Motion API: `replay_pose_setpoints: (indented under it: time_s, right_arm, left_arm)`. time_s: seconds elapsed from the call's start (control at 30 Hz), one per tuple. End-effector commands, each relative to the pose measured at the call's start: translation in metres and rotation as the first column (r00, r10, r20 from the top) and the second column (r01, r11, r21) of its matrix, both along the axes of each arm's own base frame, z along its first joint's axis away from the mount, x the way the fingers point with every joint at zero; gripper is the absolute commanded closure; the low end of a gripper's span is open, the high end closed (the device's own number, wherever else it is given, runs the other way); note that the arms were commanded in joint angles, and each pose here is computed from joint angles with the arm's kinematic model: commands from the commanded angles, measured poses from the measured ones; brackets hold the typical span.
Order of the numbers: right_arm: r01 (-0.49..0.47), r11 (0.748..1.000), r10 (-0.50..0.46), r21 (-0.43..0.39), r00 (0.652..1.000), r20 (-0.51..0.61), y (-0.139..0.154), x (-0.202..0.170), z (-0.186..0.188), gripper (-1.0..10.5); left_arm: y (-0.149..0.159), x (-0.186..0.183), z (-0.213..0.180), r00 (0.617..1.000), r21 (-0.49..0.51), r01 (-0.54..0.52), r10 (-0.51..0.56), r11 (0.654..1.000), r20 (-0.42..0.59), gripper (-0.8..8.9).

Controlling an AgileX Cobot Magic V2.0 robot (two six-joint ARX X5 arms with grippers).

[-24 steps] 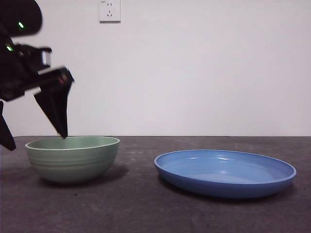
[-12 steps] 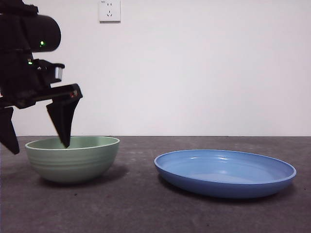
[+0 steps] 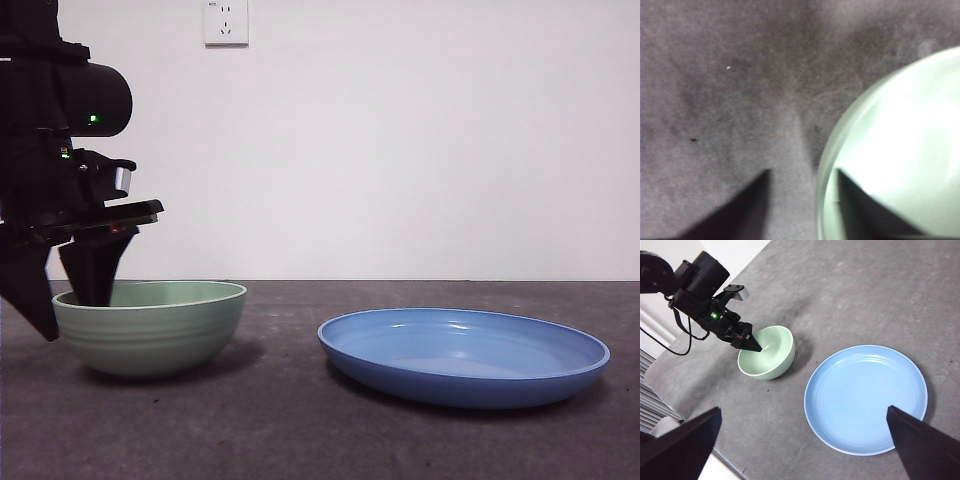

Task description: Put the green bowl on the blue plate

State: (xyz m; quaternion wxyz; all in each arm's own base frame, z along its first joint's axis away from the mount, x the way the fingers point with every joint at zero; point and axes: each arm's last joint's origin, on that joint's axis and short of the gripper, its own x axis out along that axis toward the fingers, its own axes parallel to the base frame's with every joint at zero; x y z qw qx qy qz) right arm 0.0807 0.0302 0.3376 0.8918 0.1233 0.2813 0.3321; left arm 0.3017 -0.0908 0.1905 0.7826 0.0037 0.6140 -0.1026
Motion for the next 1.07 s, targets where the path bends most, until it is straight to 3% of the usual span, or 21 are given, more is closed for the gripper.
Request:
replay_pose_setpoints:
  time_s: [0.03,0.2,0.5,0.77,1.07]
  right_arm:
    - [-0.006,1.000,0.006,0.002,1.000,0.021,0.000,-0.001,0.005,3.4]
    - [-0.006,1.000,0.006,0.001,1.000,0.021,0.000,-0.001,0.005,3.4]
    - [-0.006,1.000,0.006,0.002,1.000,0.022,0.000,-0.001,0.005,3.4]
    - [-0.006,1.000,0.006,0.002,1.000,0.022,0.000,-0.001,0.005,3.4]
    - [-0.006,1.000,0.006,0.002,1.000,0.022,0.000,-0.001,0.005,3.4]
  left_arm:
    - [-0.003,0.006,0.002,1.000,-0.002,0.008,-0.008,1.000,0.015,7.41]
    - [-0.004,0.010,0.010,0.999,-0.007,0.008,-0.007,1.000,0.032,8.01]
    - [-0.020,0.017,0.050,0.997,-0.017,0.048,-0.047,0.999,0.066,7.99]
    - [-0.072,0.009,0.083,0.977,-0.059,0.160,-0.150,0.985,0.152,7.99]
    - [-0.140,0.004,0.068,0.955,-0.110,0.253,-0.231,0.961,0.184,7.99]
